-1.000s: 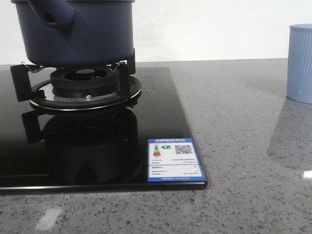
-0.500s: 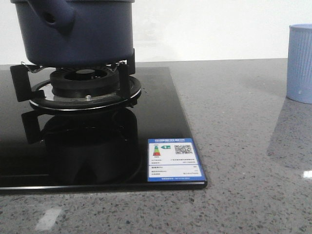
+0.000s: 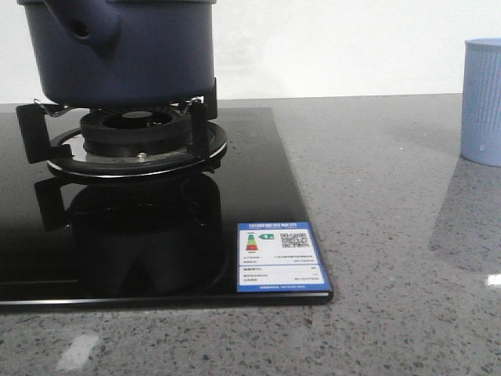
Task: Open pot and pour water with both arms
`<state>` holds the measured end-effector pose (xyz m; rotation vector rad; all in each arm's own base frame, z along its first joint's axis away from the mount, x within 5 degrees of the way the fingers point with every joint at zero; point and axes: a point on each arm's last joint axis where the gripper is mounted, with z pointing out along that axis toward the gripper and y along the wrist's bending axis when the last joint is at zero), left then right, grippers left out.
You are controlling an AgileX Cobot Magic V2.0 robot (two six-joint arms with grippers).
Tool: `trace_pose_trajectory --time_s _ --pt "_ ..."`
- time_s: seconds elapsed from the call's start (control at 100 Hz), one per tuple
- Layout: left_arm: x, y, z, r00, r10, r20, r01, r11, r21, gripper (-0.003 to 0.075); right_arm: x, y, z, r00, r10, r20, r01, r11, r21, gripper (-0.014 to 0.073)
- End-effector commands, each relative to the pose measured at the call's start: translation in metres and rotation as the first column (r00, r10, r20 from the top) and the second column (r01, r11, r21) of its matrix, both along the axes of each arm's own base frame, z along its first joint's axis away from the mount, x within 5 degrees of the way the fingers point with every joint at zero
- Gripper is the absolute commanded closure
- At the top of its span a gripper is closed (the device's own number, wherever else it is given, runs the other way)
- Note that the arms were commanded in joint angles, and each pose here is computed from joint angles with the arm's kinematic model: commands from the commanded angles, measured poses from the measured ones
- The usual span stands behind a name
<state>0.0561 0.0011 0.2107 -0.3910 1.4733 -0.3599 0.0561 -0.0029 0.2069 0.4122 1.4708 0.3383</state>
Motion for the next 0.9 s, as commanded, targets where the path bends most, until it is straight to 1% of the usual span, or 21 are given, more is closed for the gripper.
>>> trace_pose_trajectory --time_s 0.0,0.03,0.09,0.16,0.19,0.24,0.33,0.38,0.45,0.52,0.56,0.61,0.67,0.76,0.89 --pt "-0.003 0.005 0.006 0.994 0.051 0.101 -0.033 0.985 -0.171 0.0740 -0.002 -0.004 0.006 0.994 -0.044 0.099 0.036 0.996 0.079 0.0670" --pt "-0.003 0.005 0.008 0.993 0.051 0.108 -0.029 0.980 -0.198 0.0740 -0.003 -0.004 0.008 0.993 -0.044 0.106 0.036 0.996 0.079 0.0669" --pt "-0.005 0.005 0.014 0.991 0.046 0.122 -0.020 0.979 -0.203 0.0740 -0.004 -0.003 0.015 0.993 -0.034 0.113 0.025 0.997 0.075 0.0657" --pt "-0.007 0.004 0.026 0.988 0.039 0.147 -0.014 0.986 -0.165 0.0740 -0.005 -0.002 0.026 0.992 -0.023 0.121 0.016 0.998 0.057 0.0650" --pt "-0.009 0.003 0.033 0.987 0.029 0.157 -0.008 0.991 -0.130 0.0740 -0.005 -0.001 0.032 0.993 -0.018 0.116 0.015 1.000 0.027 0.0650" --pt "-0.010 0.001 0.045 0.987 0.012 0.157 -0.008 1.000 -0.031 0.0740 -0.005 0.000 0.042 0.994 -0.011 0.105 0.014 1.000 -0.025 0.0650" --pt "-0.012 -0.004 0.072 0.993 -0.033 0.113 0.018 0.991 0.129 0.0740 -0.001 0.001 0.065 0.999 0.005 0.041 0.000 0.993 -0.115 0.0650" --pt "-0.011 -0.007 0.087 0.996 -0.052 0.075 0.034 0.976 0.217 0.0740 0.004 0.002 0.078 1.000 0.010 -0.004 -0.010 0.988 -0.151 0.0650" --pt "-0.006 -0.009 0.108 0.997 -0.080 0.023 0.069 0.947 0.313 0.0740 0.015 0.001 0.096 0.998 0.010 -0.065 -0.022 0.980 -0.199 0.0650" --pt "0.000 -0.012 0.128 0.994 -0.104 -0.022 0.105 0.915 0.390 0.0740 0.030 0.000 0.114 0.992 0.010 -0.129 -0.042 0.968 -0.247 0.0651" --pt "0.005 -0.013 0.135 0.991 -0.128 -0.038 0.132 0.903 0.408 0.0740 0.036 0.000 0.122 0.989 0.019 -0.146 -0.057 0.962 -0.266 0.0651" --pt "0.009 -0.015 0.147 0.986 -0.161 -0.034 0.162 0.902 0.400 0.0740 0.045 0.002 0.131 0.985 0.034 -0.168 -0.081 0.955 -0.284 0.0651" --pt "0.014 -0.018 0.153 0.978 -0.205 -0.043 0.205 0.895 0.397 0.0740 0.054 0.005 0.140 0.978 0.065 -0.196 -0.125 0.943 -0.308 0.0651" --pt "0.023 -0.022 0.158 0.966 -0.250 -0.067 0.255 0.876 0.409 0.0739 0.064 0.011 0.145 0.963 0.114 -0.243 -0.198 0.914 -0.355 0.0651" --pt "0.036 -0.029 0.166 0.951 -0.301 -0.071 0.303 0.864 0.402 0.0731 0.073 0.019 0.147 0.947 0.174 -0.271 -0.268 0.894 -0.360 0.0648"
